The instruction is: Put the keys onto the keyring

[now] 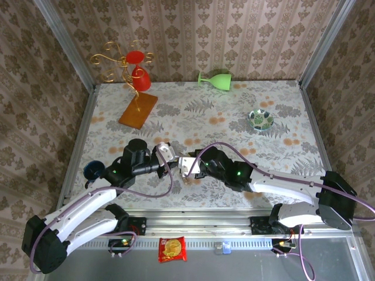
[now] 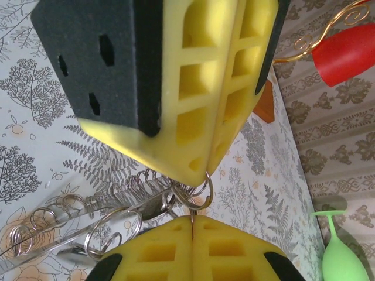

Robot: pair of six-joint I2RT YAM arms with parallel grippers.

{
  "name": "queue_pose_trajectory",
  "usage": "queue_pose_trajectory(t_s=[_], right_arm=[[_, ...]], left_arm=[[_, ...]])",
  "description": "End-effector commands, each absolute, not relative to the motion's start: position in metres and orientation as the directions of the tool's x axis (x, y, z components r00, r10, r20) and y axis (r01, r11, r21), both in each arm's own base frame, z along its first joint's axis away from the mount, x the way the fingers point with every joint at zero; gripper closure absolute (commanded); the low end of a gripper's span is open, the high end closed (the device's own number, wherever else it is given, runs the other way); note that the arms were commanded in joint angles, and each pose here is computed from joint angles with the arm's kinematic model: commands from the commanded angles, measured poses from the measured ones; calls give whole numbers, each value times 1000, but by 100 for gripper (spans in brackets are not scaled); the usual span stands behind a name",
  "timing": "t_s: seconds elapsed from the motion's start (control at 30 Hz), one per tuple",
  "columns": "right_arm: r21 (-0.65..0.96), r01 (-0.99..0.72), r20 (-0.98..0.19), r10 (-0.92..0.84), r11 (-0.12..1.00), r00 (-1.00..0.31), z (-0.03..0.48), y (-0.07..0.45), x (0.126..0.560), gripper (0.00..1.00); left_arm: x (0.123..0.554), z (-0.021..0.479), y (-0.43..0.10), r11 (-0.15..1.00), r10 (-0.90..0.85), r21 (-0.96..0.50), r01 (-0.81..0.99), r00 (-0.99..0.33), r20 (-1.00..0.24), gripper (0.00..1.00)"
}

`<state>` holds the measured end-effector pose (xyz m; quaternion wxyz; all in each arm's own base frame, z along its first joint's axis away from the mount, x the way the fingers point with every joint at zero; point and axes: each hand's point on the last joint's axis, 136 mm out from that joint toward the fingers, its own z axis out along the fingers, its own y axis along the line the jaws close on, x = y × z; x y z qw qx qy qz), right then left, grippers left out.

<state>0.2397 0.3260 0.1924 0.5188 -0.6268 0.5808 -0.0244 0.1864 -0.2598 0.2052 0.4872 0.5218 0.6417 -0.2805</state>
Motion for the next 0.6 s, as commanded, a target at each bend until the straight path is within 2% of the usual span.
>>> queue_pose_trajectory(t_s=[0.0, 0.27, 0.47, 0.57], right_arm=[[-652, -687, -689, -628, 319, 362, 240, 336, 235, 100], [-562, -742, -774, -549, 366, 316, 246, 324, 229, 100], [-572, -711, -750, -612, 408, 252, 238, 313, 245, 100], [-602, -699, -715, -649, 386, 259, 233, 307, 248, 100]], left_arm=[[188, 223, -266, 292, 359, 163, 943, 50, -932, 100], [187, 221, -264, 294, 369, 165, 941, 47, -928, 100], [181, 225, -266, 269, 348, 169, 948, 68, -935, 100], [184, 227, -263, 289, 351, 184, 939, 75, -933, 100]])
